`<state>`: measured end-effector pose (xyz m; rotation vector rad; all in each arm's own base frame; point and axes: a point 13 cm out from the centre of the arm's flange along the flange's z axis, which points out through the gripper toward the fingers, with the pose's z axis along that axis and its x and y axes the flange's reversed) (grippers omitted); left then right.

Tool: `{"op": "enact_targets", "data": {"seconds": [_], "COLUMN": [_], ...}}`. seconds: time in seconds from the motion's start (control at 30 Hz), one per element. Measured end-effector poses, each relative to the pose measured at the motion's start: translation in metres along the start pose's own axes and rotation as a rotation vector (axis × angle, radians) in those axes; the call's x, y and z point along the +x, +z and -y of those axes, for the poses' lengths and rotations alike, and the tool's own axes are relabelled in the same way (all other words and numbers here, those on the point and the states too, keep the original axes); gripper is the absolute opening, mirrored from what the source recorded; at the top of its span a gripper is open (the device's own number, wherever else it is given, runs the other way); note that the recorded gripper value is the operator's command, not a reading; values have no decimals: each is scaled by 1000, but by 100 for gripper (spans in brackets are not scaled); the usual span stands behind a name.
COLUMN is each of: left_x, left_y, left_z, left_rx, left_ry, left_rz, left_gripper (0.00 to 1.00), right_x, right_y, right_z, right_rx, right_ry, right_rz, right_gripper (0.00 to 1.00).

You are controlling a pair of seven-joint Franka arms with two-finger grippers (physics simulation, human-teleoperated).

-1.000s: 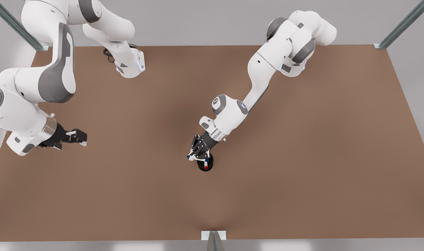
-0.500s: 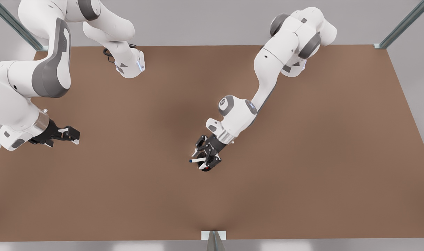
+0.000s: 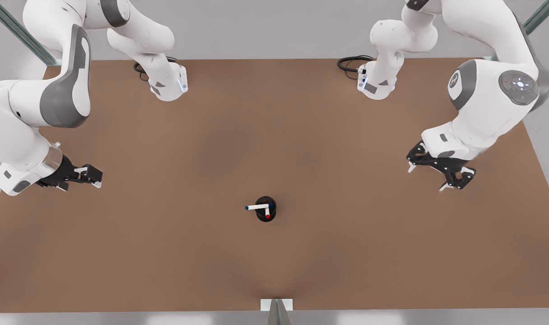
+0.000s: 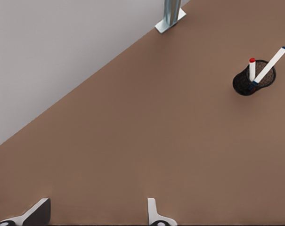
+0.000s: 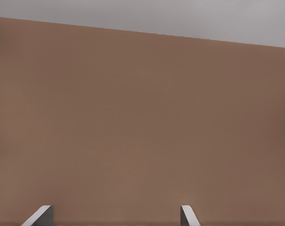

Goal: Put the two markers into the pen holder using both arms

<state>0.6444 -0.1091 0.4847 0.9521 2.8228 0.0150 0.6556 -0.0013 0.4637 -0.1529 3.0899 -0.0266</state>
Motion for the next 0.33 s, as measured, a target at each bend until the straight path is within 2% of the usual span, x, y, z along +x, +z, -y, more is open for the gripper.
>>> {"op": "enact_targets", "data": {"seconds": [0.33], "left_x": [22], "left_y": [26], "left_z": [-8], "left_rx": [21], "left_ry": [-297], "left_rz": [-138], "left_gripper": [100], "right_x": [0], "right_y": [0], "right_z": [1], "right_rx": [-1], "right_ry": [2], "right_rz": [0], "right_gripper": [100]}}
